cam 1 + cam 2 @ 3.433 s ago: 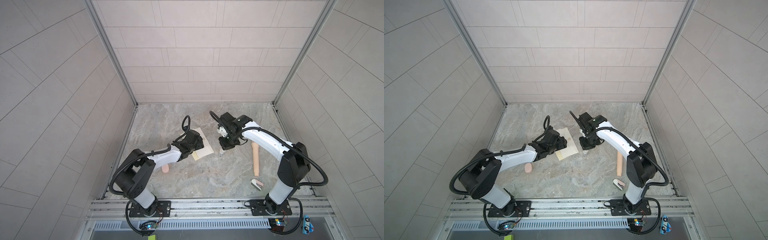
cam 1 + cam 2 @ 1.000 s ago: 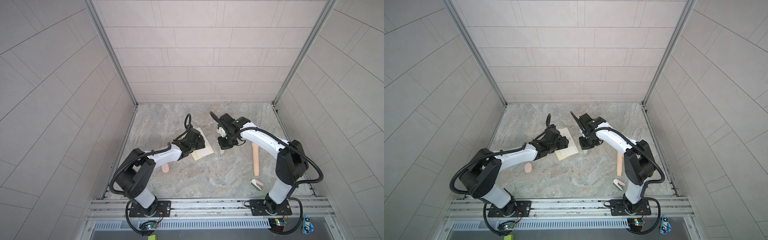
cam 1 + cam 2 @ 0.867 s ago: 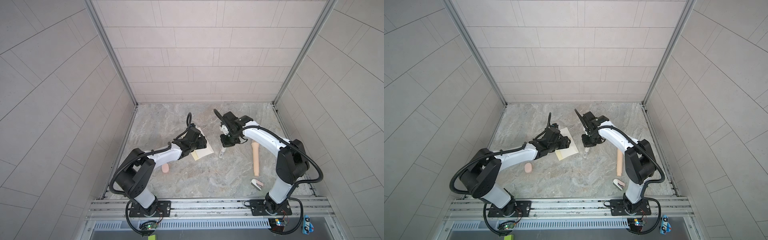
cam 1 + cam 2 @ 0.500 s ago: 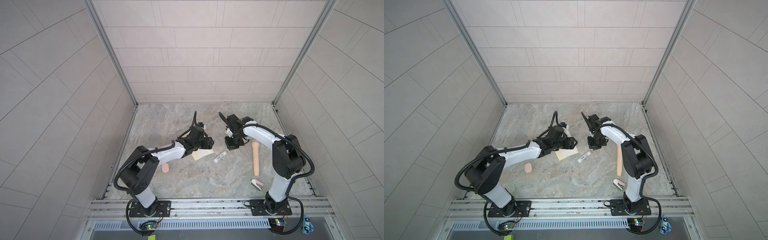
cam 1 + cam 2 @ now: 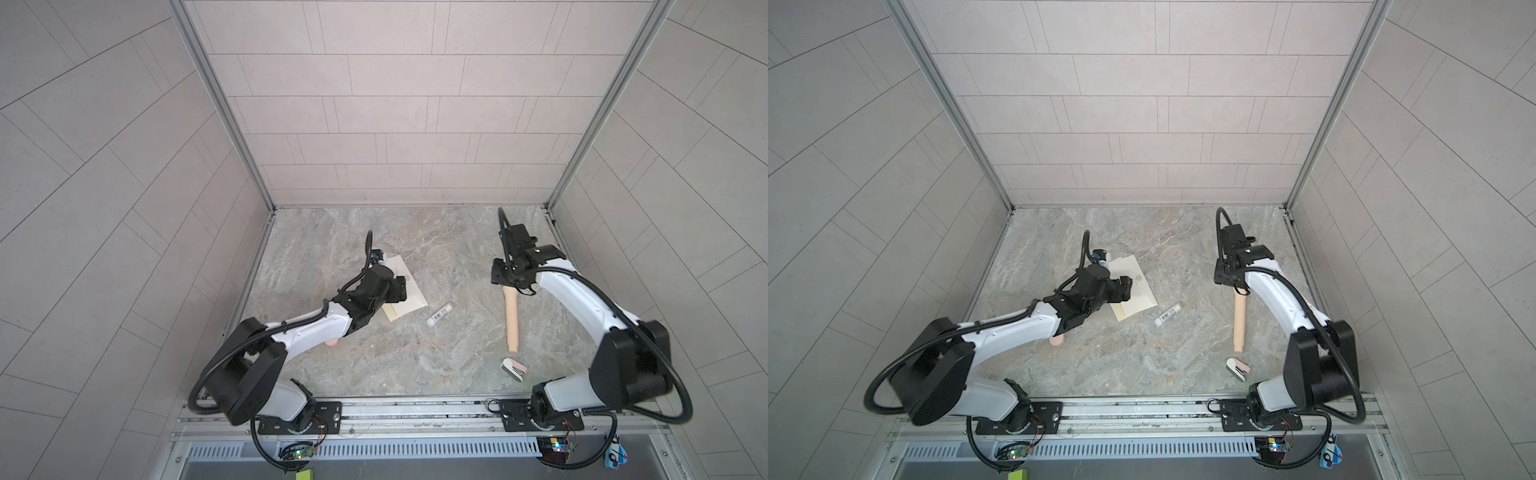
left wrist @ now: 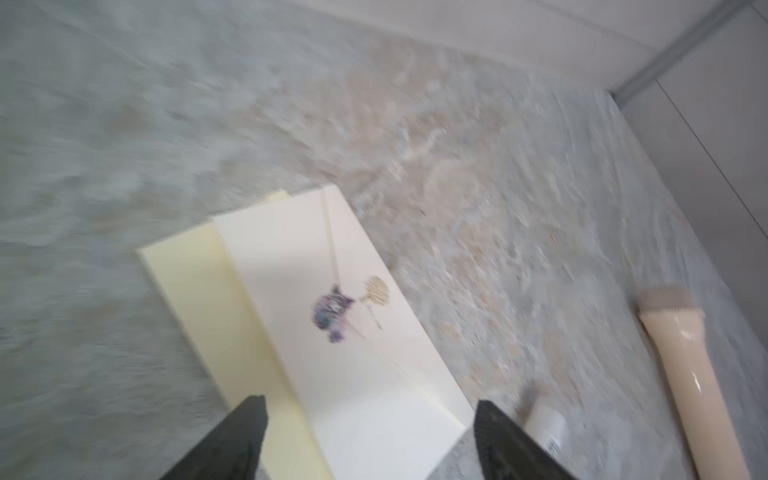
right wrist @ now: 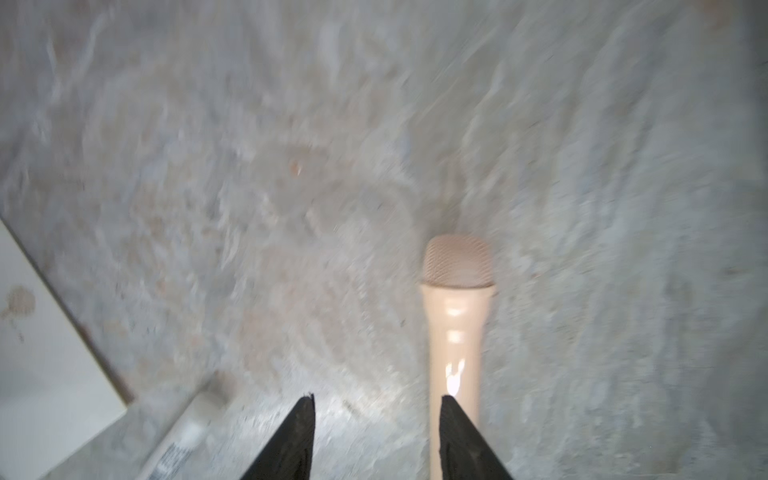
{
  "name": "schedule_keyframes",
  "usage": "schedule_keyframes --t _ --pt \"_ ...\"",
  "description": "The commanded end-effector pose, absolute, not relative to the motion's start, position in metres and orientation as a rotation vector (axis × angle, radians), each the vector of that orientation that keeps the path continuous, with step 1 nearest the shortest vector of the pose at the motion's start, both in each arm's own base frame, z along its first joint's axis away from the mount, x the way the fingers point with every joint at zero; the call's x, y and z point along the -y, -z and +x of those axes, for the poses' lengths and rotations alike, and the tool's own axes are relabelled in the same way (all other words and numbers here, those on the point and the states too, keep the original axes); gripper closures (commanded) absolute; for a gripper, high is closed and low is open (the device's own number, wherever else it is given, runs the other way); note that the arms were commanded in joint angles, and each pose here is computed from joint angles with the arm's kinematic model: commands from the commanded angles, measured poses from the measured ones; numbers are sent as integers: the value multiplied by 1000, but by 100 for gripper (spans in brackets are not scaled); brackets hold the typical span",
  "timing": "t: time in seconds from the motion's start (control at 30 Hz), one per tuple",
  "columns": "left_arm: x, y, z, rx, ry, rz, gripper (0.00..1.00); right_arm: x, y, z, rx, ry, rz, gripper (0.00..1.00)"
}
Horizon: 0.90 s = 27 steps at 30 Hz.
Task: Place the letter into the envelope and seal it
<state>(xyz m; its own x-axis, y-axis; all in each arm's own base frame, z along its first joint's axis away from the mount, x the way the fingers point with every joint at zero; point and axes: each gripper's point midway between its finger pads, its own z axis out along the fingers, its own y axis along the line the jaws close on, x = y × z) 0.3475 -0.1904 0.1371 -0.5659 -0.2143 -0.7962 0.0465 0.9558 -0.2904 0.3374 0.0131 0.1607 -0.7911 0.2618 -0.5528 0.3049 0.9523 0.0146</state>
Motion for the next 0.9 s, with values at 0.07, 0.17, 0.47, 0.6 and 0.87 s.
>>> schedule_keyframes --t 0.07,0.17,0.47,0.6,0.87 --pt "39 -163 349 -1979 -256 -525 4 46 -200 343 -2132 501 419 46" --pt "-15 -167 339 -1927 -470 -644 0 60 -184 343 -2041 620 398 45" --pt "-58 -163 355 -1898 -712 -606 0 62 -128 359 -1964 646 367 44" --pt "-58 -158 369 -1906 -717 -562 0 67 -118 369 -1939 573 380 44" --pt "-55 -130 370 -1944 -666 -495 0 48 -94 383 -1921 371 224 0"
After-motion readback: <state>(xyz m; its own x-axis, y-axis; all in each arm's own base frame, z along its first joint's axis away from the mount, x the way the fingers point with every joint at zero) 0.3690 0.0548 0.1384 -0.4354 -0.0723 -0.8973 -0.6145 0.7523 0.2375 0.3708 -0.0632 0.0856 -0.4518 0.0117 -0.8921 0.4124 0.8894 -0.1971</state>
